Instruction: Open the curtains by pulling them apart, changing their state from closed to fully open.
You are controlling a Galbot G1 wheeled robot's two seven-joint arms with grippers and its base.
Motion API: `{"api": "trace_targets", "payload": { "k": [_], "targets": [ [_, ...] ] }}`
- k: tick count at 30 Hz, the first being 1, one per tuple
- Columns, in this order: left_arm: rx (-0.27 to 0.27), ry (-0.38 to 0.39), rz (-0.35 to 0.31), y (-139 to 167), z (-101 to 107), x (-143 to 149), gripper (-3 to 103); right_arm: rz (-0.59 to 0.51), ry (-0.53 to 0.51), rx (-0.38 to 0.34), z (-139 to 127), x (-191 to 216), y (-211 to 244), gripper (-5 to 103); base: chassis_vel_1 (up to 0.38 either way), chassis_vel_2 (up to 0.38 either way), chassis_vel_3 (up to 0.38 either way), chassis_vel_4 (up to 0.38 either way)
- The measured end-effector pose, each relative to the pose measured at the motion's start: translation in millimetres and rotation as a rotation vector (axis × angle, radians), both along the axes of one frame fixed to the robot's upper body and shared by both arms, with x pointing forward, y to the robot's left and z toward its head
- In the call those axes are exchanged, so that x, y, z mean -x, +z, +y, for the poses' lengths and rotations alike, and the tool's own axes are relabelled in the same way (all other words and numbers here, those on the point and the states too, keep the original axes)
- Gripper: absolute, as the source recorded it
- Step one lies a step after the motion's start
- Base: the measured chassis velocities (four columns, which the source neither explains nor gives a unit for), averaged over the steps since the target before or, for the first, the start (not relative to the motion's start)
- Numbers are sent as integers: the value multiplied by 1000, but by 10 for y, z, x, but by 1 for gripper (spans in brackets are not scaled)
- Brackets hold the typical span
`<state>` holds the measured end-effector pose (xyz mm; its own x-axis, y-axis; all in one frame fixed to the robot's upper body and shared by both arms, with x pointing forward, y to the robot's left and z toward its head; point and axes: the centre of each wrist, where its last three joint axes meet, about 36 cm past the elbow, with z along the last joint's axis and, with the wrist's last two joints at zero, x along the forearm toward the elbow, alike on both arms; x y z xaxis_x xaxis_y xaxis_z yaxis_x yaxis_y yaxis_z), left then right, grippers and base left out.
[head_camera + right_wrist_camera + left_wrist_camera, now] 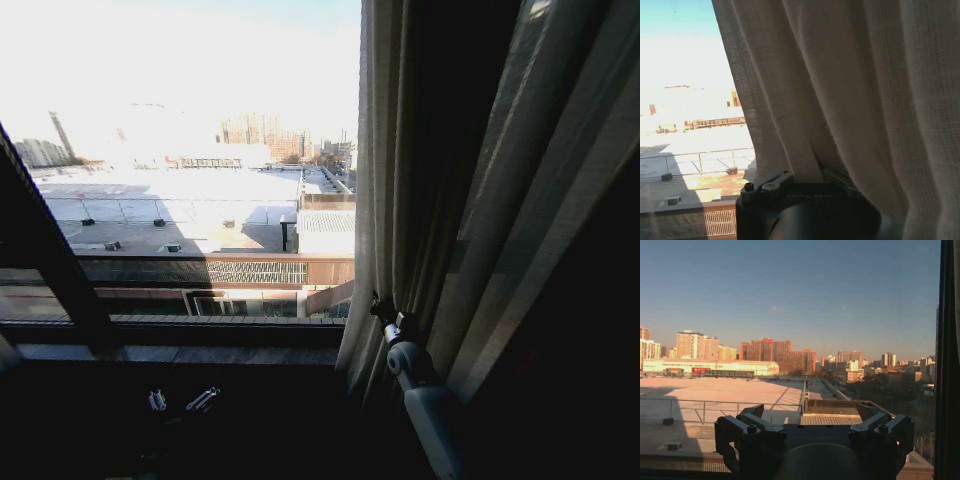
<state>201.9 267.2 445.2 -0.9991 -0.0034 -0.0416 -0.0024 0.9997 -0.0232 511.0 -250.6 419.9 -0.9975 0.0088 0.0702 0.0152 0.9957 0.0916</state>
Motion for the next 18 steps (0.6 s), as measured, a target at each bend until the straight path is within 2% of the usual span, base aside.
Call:
{"api": "trace_targets", "payload": {
  "k": [14, 18],
  "targets": [
    [0, 0, -2, -14, 3, -9, 100, -10, -5, 23, 11, 5, -41, 0, -351, -341, 361, 355],
    [4, -3, -2, -28, -4, -18, 100, -11, -12, 29, -3, 21, -60, 0, -229, -241, 209, 248]
  ]
}}
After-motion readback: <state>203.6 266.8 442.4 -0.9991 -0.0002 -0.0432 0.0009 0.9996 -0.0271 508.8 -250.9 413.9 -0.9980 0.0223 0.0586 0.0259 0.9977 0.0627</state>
